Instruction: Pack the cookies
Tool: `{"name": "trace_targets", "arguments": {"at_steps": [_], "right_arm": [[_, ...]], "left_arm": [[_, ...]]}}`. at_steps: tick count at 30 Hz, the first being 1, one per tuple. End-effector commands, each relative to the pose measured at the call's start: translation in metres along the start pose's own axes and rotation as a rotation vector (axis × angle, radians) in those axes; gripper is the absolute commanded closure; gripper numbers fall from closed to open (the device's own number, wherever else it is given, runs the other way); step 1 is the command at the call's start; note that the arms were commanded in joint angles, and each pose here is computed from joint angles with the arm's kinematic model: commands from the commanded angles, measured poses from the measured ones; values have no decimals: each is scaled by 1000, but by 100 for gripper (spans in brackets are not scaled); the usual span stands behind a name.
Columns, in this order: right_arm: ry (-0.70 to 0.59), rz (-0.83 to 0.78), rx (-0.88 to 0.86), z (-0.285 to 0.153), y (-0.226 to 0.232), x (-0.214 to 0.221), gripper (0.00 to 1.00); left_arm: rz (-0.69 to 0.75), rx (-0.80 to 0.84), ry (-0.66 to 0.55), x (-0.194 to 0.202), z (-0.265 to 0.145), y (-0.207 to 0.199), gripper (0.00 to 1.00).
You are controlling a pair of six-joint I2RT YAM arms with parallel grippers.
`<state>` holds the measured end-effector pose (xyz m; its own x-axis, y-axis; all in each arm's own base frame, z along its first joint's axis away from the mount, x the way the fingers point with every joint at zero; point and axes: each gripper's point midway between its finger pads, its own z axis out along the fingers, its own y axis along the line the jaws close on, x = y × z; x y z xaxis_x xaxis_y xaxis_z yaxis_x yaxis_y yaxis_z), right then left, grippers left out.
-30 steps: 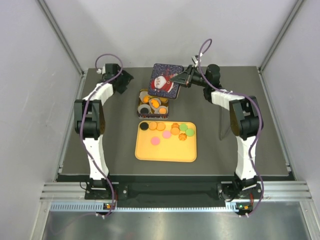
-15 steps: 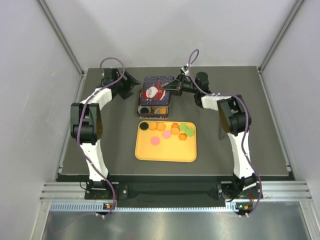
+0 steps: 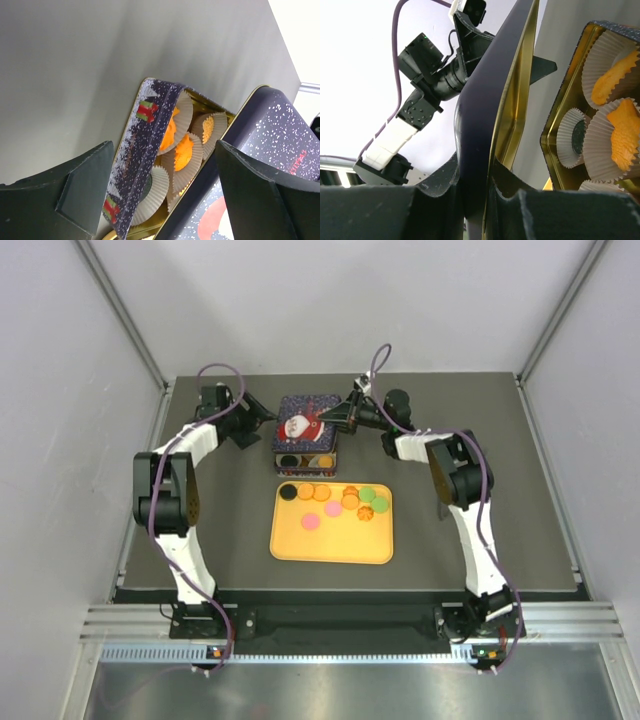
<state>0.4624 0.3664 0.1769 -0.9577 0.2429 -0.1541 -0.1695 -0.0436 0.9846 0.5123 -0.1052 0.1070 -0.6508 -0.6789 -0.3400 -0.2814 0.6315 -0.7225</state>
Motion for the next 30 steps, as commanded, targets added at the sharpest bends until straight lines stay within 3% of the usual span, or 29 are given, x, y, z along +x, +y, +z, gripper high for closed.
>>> {"name": "trace_targets", "arguments": {"at_steps": [1,15,30], "right_arm": [[12,-81,-82,18,24,5,100],[19,-41,-65,20,4,7,100],[20,-5,-69,23,-7,5,100]], "left_arm": [[60,133,2,-2,-21,-36,12],[69,212,18,-2,-34,-46,12],[55,155,74,14,-18,-19,13]]}}
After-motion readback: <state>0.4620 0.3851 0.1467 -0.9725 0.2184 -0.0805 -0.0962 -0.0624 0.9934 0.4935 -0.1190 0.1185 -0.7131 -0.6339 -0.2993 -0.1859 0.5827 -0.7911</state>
